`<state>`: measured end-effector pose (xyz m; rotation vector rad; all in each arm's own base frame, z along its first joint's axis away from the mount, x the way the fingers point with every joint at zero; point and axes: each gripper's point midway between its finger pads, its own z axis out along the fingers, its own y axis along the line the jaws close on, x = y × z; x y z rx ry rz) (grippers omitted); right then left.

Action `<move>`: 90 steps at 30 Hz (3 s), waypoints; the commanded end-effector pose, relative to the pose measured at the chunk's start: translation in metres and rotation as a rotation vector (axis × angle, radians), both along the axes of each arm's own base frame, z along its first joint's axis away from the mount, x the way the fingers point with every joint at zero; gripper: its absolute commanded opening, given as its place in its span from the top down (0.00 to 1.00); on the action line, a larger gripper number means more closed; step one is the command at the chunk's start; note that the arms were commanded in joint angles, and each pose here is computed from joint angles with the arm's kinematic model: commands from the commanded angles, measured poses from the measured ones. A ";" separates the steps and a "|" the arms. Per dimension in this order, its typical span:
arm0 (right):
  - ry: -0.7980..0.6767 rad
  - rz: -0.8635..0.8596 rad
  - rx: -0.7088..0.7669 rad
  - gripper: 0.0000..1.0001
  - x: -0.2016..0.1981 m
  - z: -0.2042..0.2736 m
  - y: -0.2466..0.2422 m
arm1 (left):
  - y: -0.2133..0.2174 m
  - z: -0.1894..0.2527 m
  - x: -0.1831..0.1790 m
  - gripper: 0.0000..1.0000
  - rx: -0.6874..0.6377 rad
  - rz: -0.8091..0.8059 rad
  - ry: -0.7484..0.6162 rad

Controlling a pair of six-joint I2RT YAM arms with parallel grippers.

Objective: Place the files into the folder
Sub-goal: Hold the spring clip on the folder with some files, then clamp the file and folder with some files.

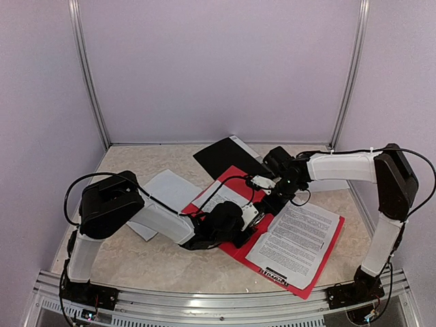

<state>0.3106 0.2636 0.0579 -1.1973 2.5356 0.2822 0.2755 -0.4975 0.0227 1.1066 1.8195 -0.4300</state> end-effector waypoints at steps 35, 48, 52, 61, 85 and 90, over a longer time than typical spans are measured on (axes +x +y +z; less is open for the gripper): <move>0.104 -0.011 -0.067 1.00 0.025 -0.066 0.003 | 0.039 -0.053 -0.028 0.79 0.074 -0.019 0.188; 0.156 -0.023 -0.123 1.00 0.018 -0.094 -0.012 | 0.046 -0.053 -0.021 0.80 0.063 0.007 0.213; 0.164 -0.026 -0.138 1.00 0.015 -0.097 -0.017 | 0.049 -0.053 -0.017 0.80 0.066 0.027 0.217; 0.153 -0.042 -0.157 1.00 0.006 -0.086 -0.027 | 0.063 -0.056 0.001 0.80 0.098 0.134 0.205; 0.147 -0.070 -0.089 1.00 -0.006 -0.060 -0.026 | 0.074 -0.053 0.010 0.81 0.092 0.179 0.211; 0.125 -0.074 -0.075 0.95 -0.001 -0.049 -0.022 | 0.073 -0.051 0.011 0.81 0.090 0.177 0.212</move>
